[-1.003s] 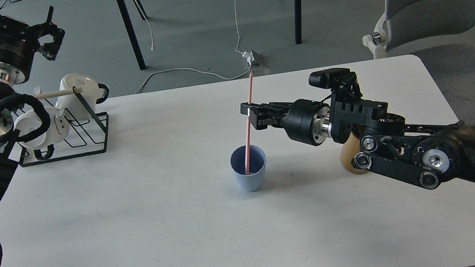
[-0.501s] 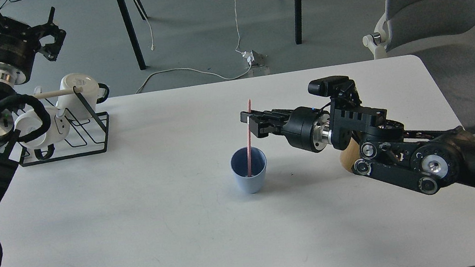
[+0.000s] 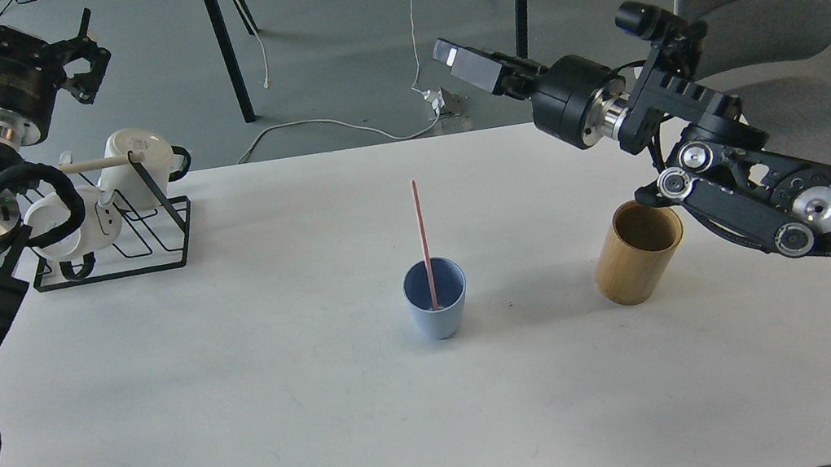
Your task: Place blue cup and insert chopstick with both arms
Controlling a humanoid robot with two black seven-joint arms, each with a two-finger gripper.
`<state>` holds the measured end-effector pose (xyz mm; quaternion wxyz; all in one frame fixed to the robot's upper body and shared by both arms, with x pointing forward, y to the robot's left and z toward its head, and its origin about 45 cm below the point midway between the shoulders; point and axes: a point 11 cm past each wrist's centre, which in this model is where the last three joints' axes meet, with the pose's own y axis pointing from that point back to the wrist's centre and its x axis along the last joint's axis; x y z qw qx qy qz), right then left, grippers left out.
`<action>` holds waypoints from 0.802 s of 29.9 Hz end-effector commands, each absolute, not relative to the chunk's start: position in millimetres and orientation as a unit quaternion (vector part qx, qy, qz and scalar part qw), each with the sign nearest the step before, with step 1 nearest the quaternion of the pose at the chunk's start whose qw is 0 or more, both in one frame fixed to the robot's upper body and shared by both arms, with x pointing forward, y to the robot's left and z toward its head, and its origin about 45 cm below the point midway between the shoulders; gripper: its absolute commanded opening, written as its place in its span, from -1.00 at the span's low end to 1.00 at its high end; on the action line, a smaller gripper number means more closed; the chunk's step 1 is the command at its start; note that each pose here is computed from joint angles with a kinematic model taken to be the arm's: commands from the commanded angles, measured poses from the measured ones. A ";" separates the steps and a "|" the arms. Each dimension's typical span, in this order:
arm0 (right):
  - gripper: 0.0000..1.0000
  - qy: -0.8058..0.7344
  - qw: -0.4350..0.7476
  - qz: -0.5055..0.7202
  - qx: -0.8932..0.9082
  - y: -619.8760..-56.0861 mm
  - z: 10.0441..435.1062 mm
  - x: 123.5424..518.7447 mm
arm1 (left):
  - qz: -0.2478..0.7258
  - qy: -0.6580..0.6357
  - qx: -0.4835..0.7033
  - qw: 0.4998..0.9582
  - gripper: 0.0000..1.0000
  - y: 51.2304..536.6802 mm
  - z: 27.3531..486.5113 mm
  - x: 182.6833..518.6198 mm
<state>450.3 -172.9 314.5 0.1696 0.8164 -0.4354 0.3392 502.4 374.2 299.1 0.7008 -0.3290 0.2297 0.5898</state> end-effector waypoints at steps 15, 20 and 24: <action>1.00 -0.609 -0.214 -0.134 0.752 -347.5 365.9 487.0 | 0.579 0.252 -0.325 0.704 0.99 351.3 282.4 503.4; 1.00 -0.611 -0.279 -0.196 0.714 -397.0 333.6 488.0 | 0.578 0.255 -0.322 0.705 0.99 350.2 280.9 503.2; 1.00 -0.573 -0.302 -0.230 0.726 -394.8 322.3 485.7 | 0.573 0.261 -0.326 0.705 0.99 342.3 278.6 504.1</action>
